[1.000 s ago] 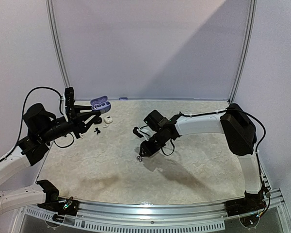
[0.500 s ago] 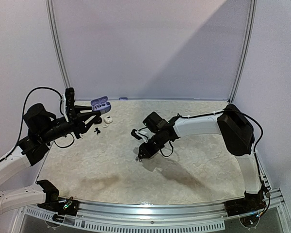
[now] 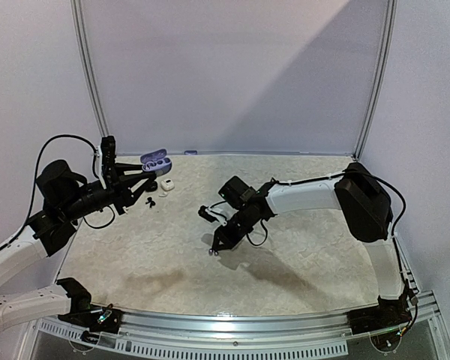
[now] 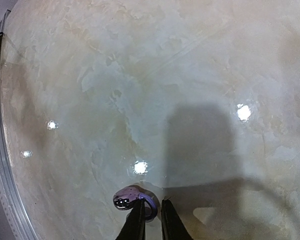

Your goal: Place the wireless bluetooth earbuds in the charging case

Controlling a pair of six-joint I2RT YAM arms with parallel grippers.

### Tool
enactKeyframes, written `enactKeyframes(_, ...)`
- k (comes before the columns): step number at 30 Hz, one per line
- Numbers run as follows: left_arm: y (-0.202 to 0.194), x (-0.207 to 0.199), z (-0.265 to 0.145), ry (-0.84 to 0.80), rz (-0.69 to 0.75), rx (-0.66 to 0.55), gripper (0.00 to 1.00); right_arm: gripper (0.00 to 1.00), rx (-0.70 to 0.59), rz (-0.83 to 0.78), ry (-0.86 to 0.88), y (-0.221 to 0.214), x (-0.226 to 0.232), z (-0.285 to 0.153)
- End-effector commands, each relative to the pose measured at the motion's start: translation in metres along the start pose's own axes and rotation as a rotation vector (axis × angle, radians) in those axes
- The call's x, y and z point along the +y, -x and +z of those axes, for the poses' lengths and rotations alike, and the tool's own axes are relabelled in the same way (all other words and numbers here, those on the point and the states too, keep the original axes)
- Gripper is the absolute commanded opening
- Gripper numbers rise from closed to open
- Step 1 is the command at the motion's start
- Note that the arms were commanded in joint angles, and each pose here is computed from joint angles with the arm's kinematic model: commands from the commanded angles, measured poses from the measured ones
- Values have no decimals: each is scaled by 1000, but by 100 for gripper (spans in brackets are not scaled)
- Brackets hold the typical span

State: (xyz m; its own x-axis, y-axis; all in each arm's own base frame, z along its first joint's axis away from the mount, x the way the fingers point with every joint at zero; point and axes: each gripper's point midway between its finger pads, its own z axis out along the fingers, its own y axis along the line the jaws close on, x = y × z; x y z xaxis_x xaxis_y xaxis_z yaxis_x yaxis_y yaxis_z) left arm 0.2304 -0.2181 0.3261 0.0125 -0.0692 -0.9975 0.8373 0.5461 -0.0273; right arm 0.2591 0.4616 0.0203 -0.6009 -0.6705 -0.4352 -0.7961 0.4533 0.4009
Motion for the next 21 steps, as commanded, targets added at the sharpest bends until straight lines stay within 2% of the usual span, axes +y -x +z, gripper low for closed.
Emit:
enactKeyframes(1,-10,4,-1,8,3,30,0,13,43,-10,46,-11,8,9)
enactKeyframes(21,-15,4,-1,9,23,43,0,0,57,-20,134,-14,24,12)
